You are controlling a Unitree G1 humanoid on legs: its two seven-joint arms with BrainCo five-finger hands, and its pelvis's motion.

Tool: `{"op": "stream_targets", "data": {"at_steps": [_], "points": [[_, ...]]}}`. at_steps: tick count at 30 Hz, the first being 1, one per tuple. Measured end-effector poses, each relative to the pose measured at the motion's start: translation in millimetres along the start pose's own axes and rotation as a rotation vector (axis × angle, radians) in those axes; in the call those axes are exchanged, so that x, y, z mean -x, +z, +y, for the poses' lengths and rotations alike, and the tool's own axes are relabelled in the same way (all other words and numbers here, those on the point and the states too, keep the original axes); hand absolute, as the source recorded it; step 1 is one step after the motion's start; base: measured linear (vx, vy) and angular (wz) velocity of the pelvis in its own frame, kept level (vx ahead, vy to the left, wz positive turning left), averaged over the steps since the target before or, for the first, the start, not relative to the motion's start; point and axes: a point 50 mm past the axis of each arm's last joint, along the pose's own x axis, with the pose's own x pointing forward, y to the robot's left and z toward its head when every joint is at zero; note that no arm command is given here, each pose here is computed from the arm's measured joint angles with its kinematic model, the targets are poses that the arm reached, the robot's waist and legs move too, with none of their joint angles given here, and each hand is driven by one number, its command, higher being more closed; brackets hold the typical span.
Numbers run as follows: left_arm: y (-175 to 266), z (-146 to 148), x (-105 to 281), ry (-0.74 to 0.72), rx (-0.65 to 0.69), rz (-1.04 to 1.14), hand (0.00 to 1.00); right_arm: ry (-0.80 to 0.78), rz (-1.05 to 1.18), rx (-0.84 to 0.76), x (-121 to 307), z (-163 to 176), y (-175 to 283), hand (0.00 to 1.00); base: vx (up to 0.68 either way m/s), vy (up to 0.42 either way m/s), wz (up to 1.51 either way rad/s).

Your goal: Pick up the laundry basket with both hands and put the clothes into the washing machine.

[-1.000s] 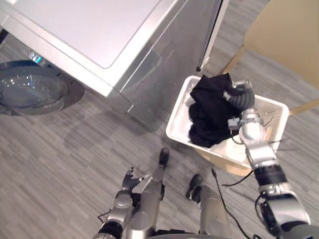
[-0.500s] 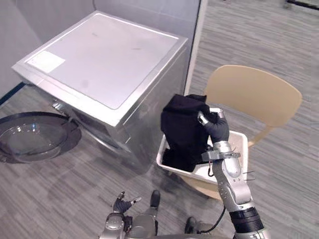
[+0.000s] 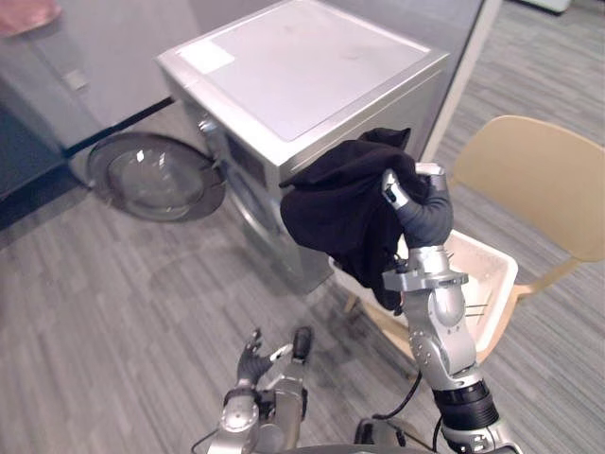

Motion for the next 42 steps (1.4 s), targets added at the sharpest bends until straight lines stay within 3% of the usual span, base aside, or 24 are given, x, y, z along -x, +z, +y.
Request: {"op": "stream_targets", "data": {"at_steps": [4, 10, 16, 20, 21, 28, 29, 35, 42], "points": [[46, -1, -2, -0.007, 0.02, -0.22, 0.0, 0.025, 0.016, -0.038, 1, 5, -3, 1.0, -0.16, 0.04, 0.54], [102, -38, -3, -0.159, -0.039, -0.473, 0.0, 0.189, 0.022, -0.134, -3, 39, -7, 1.0, -0.07, 0.119, 0.39], [158, -64, -13, -0.156, -0.174, -0.694, 0.0, 0.38, 0.025, -0.321, -3, 97, -7, 1.0, 0.01, 0.054, 0.04], [178, -76, -30, -0.106, -0.338, -0.752, 0.0, 0.5, 0.039, -0.421, -1, 130, -5, 1.0, -0.01, 0.004, -0.08], [178, -78, -32, -0.103, -0.358, -0.749, 1.0, 0.508, 0.046, -0.433, 1, 132, -6, 1.0, -0.04, -0.016, -0.1], [180, -76, -45, -0.043, -0.434, -0.718, 1.0, 0.498, 0.112, -0.505, 9, 133, -13, 1.0, -0.05, -0.018, -0.1], [178, -73, -46, -0.038, -0.445, -0.711, 1.0, 0.478, 0.133, -0.519, 13, 130, -16, 0.0, -0.02, -0.041, -0.14], [152, -52, -51, -0.001, -0.401, -0.592, 1.0, 0.401, 0.232, -0.464, 34, 104, -32, 0.0, 0.01, -0.039, -0.16], [76, 3, -40, 0.137, -0.266, -0.294, 1.0, 0.138, 0.291, -0.07, 57, 29, -43, 0.0, 0.05, -0.024, -0.04]]}}
